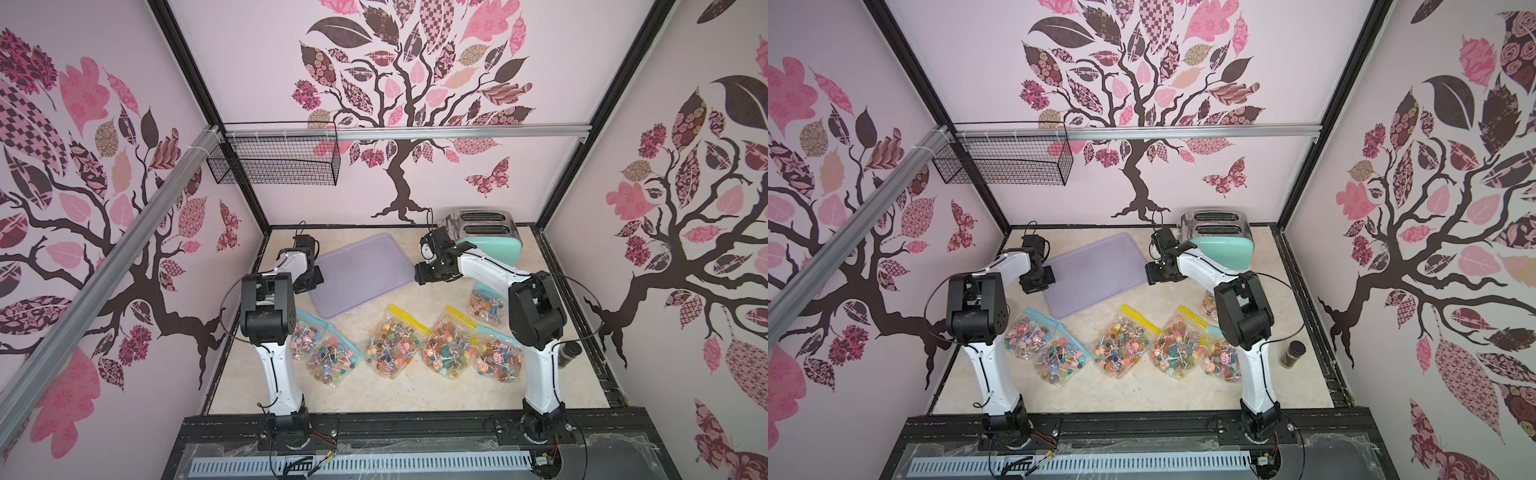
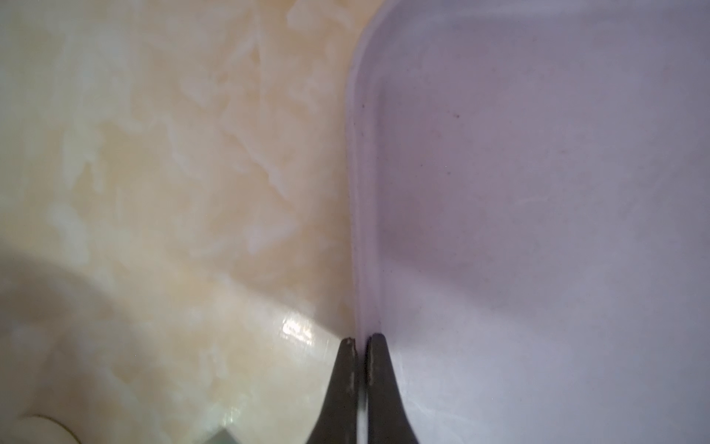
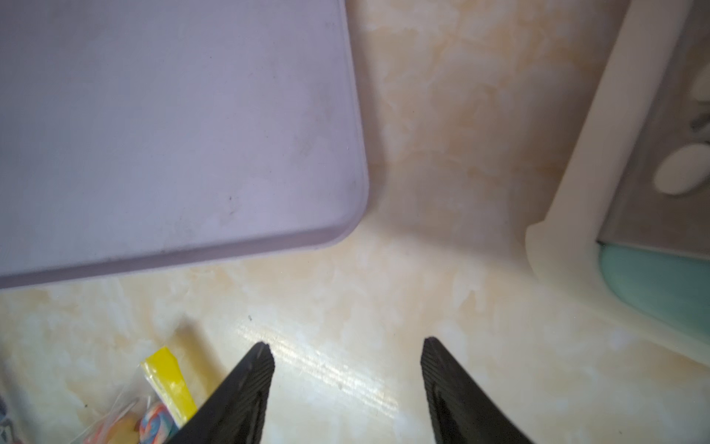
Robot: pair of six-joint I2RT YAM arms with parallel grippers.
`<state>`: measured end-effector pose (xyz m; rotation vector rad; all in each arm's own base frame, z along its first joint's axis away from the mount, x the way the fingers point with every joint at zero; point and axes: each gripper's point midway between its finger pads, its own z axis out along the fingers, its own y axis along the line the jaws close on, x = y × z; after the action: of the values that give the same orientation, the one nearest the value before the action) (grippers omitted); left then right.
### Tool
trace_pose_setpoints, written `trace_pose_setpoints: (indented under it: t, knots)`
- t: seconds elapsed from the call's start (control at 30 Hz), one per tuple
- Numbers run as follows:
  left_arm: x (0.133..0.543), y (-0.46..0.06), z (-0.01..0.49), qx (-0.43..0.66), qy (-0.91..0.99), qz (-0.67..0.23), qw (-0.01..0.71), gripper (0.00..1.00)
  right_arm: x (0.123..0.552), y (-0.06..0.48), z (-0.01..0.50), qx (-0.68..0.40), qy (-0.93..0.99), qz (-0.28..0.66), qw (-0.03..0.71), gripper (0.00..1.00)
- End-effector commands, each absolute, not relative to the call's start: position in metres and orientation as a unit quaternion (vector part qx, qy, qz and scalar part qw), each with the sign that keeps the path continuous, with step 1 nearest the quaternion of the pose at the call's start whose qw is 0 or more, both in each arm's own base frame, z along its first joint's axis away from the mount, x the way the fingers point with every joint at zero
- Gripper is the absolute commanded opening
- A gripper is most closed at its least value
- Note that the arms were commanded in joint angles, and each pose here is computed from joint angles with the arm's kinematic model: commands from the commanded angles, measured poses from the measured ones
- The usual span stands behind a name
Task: Pour candies out of the ziploc bag
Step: Adjust the tray at the center of the board.
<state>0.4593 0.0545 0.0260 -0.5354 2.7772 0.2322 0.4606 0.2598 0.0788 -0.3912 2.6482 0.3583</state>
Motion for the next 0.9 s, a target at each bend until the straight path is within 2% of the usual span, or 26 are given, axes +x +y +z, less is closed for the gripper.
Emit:
trace_pose_setpoints:
  t: [0.0, 0.2, 0.3, 0.43, 0.63, 0.87]
  knots:
    - [0.459, 0.055, -0.002, -0.109, 0.98, 0.12, 0.116, 0.0, 0.482, 0.265, 0.07, -0.135, 0.96, 0.117, 0.213, 0.63]
    - [0.466, 0.041, -0.011, -0.055, 0.982, 0.142, 0.111, 0.0, 0.512, 0.267, 0.042, -0.113, 0.969, 0.08, 0.204, 0.57]
    - [0.467, 0.038, -0.015, -0.041, 0.982, 0.146, 0.109, 0.0, 0.512, 0.259, 0.011, -0.103, 0.977, 0.05, 0.178, 0.54]
    - [0.471, 0.033, -0.015, -0.028, 0.983, 0.144, 0.112, 0.0, 0.516, 0.257, 0.0, -0.092, 0.98, 0.042, 0.174, 0.48]
    - [0.476, 0.027, -0.007, -0.028, 0.983, 0.135, 0.123, 0.0, 0.501, 0.252, -0.02, -0.078, 0.985, 0.037, 0.147, 0.26]
    - [0.477, 0.007, 0.0, -0.021, 0.984, 0.123, 0.126, 0.0, 0.464, 0.241, -0.037, -0.062, 0.992, 0.023, 0.11, 0.07]
